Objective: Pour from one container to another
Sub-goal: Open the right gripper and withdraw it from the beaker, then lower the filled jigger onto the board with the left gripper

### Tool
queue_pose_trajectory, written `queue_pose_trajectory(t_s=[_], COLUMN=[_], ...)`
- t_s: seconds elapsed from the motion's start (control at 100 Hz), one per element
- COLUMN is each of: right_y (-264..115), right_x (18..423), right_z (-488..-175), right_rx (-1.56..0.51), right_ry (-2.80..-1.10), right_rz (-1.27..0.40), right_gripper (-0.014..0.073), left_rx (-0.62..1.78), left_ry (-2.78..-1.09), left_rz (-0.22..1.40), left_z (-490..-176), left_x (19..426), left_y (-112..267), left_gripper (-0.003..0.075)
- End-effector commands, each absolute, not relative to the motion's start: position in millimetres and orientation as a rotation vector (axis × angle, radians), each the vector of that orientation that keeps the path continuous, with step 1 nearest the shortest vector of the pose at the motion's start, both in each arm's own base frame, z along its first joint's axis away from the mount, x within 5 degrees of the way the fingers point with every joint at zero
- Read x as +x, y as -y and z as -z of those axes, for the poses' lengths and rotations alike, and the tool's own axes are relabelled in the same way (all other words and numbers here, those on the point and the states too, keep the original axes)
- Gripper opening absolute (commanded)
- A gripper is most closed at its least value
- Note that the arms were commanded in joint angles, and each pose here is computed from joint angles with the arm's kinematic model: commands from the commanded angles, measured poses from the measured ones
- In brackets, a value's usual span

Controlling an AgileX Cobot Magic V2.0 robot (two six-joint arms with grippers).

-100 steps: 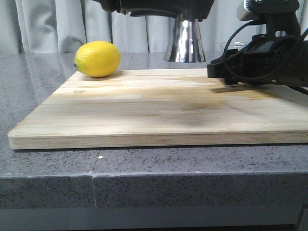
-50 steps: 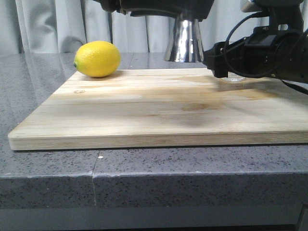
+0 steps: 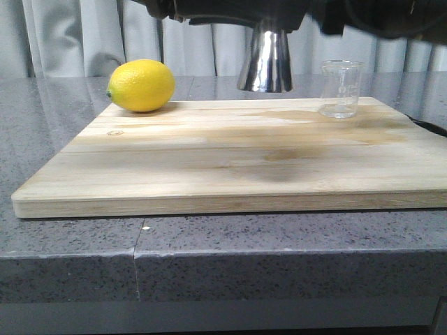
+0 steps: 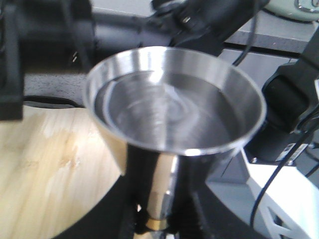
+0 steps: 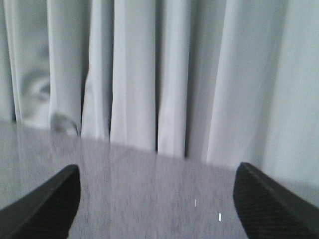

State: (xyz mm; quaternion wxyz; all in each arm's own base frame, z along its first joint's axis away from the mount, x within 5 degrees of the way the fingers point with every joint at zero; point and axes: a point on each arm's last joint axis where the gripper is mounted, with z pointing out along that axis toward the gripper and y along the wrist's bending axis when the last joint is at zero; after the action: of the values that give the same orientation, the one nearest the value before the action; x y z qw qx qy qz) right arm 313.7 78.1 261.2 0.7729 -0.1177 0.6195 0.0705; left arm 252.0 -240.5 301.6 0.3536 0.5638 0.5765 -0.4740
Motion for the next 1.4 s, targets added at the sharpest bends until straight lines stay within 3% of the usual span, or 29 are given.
queue_pose_trajectory(t_s=[0.0, 0.2, 0.57, 0.97, 1.39], right_y=[-74.2, -67.4, -54.6, -52.0, -52.4], right_x=[296.2, 262.2, 205.5, 189.3, 189.1], right_z=[-309.6, -356.9, -409.8, -419.9, -419.8], right_rx=[-0.239, -0.228, -0.206, -0.222, -0.228], right_ry=[-1.114, -0.951, -0.773, -0.763, -0.765], right_rz=[-0.151, -0.150, -0.141, -0.131, -0.129], right_gripper=[0.0566, 0.0566, 0.0566, 0.0565, 0.0563], left_rx=[1.386, 1.309, 1.101, 1.095, 1.131], left_ry=[-1.403, -1.418, -1.441, -1.435, -1.429], left_rz=[1.217, 1.047, 1.052, 1.093, 1.184], left_z=[-328.6, -327.1, -301.6, -271.7, -248.4], left_x=[249.3, 265.7, 313.1, 337.0, 340.2], left_y=[239.2, 236.4, 216.3, 195.5, 197.5], left_gripper=[-0.0019, -0.0019, -0.0019, -0.0019, -0.0019])
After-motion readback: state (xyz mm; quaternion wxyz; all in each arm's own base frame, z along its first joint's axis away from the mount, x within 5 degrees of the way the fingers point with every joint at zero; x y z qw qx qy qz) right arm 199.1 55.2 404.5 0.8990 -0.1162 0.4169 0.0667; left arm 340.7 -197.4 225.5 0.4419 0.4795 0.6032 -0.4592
